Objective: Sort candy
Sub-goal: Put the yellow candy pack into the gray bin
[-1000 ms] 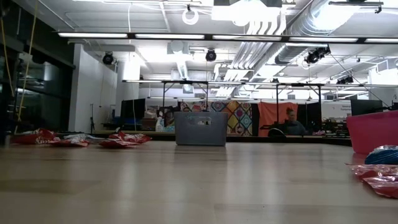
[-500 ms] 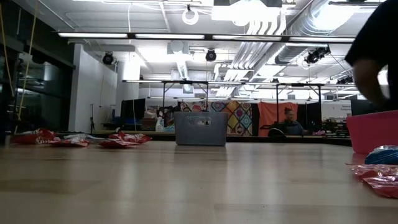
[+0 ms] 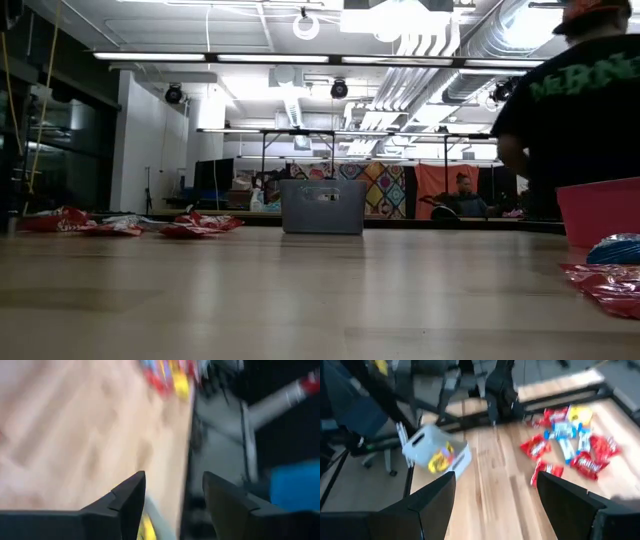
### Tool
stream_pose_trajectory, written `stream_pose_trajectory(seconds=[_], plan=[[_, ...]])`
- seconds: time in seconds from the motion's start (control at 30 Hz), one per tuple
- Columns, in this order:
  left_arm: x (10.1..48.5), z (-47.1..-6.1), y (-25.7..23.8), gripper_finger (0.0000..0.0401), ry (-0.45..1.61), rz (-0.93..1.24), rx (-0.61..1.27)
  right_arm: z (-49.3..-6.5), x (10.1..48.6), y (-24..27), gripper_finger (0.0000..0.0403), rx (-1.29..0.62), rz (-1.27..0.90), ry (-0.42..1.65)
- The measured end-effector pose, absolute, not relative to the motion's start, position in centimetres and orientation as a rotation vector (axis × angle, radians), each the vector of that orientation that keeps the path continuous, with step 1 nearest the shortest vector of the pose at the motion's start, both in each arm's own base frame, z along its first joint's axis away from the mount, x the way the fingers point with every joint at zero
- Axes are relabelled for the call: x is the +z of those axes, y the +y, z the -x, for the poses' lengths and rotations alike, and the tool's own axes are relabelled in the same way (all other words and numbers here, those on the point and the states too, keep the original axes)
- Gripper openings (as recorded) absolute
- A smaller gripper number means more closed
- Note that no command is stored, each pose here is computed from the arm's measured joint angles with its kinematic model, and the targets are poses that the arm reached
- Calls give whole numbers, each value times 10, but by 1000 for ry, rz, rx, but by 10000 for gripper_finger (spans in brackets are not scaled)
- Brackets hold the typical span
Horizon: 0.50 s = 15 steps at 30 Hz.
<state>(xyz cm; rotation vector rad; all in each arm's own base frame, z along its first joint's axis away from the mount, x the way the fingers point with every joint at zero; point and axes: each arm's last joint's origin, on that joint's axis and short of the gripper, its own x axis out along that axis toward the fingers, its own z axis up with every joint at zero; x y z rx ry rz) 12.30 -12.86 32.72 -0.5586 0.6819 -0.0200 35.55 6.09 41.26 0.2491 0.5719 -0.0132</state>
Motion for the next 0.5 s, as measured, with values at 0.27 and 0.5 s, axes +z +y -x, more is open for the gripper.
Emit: stream_pose_trajectory(seconds=[0.27, 0.5], plan=[[335, -149, -78, 189, 546, 357, 223, -332, 368, 87, 275, -137, -387, 1052], [337, -161, -56, 189, 516, 351, 331, -317, 314, 172, 275, -119, -440, 1472]])
